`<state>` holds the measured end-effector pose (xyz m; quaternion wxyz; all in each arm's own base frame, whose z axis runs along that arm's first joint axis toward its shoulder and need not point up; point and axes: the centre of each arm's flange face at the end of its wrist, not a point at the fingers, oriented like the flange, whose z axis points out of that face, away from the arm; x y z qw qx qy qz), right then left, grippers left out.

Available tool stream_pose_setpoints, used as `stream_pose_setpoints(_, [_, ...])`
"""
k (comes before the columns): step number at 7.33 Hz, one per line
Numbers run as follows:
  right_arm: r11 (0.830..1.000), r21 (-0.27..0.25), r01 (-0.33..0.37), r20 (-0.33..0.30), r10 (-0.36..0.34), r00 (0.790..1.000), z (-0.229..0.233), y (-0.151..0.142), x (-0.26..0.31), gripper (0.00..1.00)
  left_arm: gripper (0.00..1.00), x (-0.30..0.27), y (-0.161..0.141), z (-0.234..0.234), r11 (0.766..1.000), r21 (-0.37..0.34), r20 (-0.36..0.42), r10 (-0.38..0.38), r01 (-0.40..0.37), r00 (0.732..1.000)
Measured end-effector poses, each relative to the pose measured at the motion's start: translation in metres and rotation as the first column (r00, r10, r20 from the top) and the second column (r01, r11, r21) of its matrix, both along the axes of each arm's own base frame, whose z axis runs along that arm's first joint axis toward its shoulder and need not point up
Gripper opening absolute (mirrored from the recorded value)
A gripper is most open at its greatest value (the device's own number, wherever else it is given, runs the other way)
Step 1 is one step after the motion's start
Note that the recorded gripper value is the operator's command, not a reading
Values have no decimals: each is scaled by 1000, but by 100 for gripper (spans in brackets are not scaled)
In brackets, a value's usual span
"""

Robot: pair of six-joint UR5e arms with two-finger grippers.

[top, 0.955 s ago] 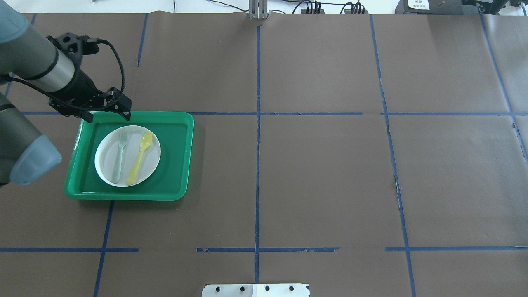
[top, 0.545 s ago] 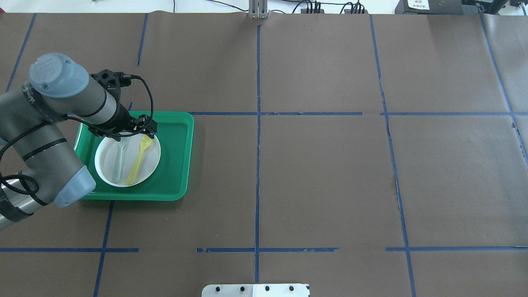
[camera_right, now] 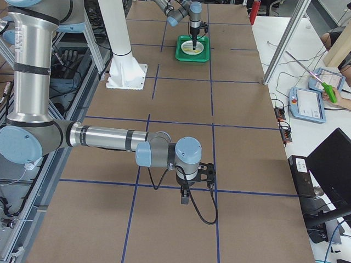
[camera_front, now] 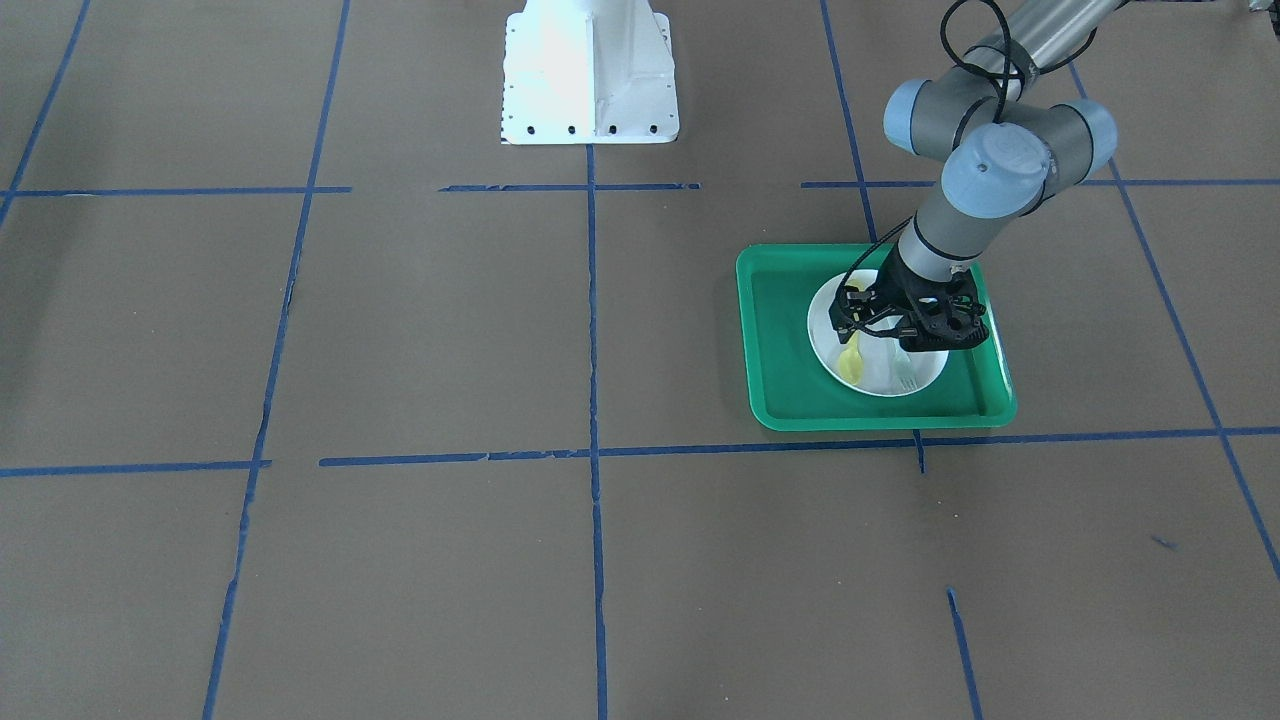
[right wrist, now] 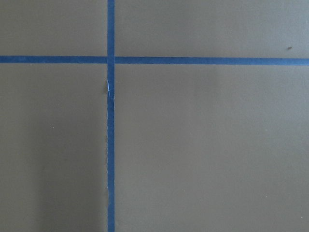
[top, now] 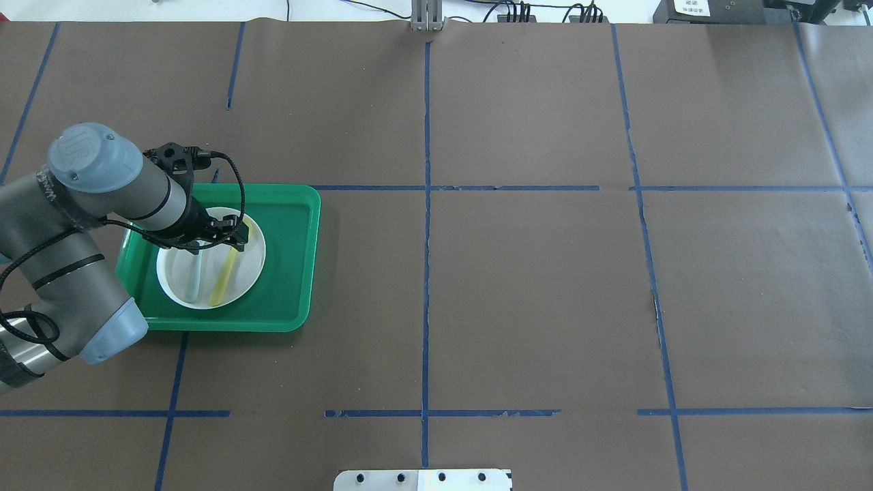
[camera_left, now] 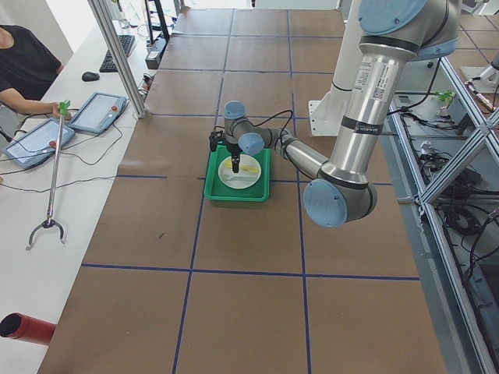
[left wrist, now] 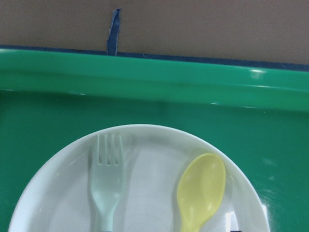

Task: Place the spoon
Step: 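Close the left gripper on the yellow spoon's handle and lift it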

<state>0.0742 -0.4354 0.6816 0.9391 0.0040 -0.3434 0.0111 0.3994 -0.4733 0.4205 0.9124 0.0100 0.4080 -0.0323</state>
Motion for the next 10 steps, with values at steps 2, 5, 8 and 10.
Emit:
stream_pose_setpoints(2, [1000, 0, 0, 0, 0, 1000, 0, 0, 0, 100, 76, 8, 8, 0, 1000, -7, -3, 11, -11, 1000])
stream_pose_setpoints(5, [1000, 0, 0, 0, 0, 1000, 0, 0, 0, 100, 53, 18, 16, 1, 999, -11, -1, 31, -31, 1000])
stream_pose_setpoints(8, [1000, 0, 0, 0, 0, 1000, 0, 0, 0, 100, 18, 19, 18, -2, 999, -2, -6, 38, -38, 999])
stream_pose_setpoints(10, [1000, 0, 0, 0, 0, 1000, 0, 0, 0, 100, 7, 18, 18, -3, 999, 7, -7, 42, -42, 999])
